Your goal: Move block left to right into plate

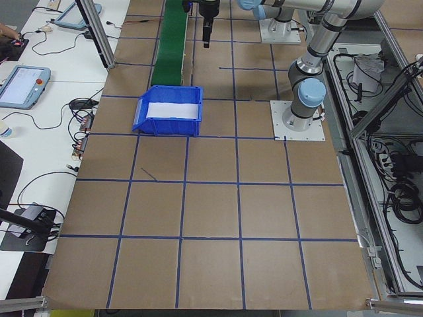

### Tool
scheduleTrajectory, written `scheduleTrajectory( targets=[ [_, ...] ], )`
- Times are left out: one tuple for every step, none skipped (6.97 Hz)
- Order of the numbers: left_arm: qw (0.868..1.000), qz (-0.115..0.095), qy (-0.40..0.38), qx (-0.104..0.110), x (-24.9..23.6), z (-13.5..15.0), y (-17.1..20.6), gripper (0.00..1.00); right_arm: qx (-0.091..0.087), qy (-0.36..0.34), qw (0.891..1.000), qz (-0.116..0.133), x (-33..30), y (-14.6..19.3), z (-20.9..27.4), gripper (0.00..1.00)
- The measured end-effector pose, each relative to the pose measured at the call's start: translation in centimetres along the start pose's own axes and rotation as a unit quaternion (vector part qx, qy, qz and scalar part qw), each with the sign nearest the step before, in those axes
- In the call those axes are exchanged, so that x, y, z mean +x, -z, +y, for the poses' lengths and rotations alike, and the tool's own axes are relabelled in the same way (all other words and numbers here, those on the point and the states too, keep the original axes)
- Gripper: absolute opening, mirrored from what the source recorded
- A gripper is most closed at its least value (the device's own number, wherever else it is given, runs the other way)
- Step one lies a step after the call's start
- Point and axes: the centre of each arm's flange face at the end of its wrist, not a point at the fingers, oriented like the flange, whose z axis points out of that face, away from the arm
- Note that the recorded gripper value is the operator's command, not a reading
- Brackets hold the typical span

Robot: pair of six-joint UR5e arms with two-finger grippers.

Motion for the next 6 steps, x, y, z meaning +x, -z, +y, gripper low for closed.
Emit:
scheduleTrajectory(
  targets=[
    [1.000, 0.000, 0.000, 0.000, 0.0, 0.0, 0.0, 1.00, 0.011, 0.021, 0.999, 0.021, -1.3, 3.4, -3.6, 0.99],
    [1.000, 0.000, 0.000, 0.000, 0.0, 0.0, 0.0, 1.00, 0.017, 0.039, 0.999, 0.031, -2.9, 6.7, -6.9, 1.00],
    [1.000, 0.000, 0.000, 0.000, 0.0, 0.0, 0.0, 1.00, 0.019, 0.047, 0.998, 0.034, -5.7, 10.2, -9.5, 1.00],
    [1.000, 0.000, 0.000, 0.000, 0.0, 0.0, 0.0, 1.00, 0.023, 0.039, 0.998, 0.040, -9.6, 13.6, -11.3, 1.00],
    [1.000, 0.000, 0.000, 0.000, 0.0, 0.0, 0.0, 1.00, 0.027, 0.038, 0.998, 0.049, -13.7, 16.2, -12.6, 1.00],
    [1.000, 0.000, 0.000, 0.000, 0.0, 0.0, 0.0, 1.00, 0.032, 0.041, 0.997, 0.058, -17.4, 18.0, -13.6, 1.00]
  ],
)
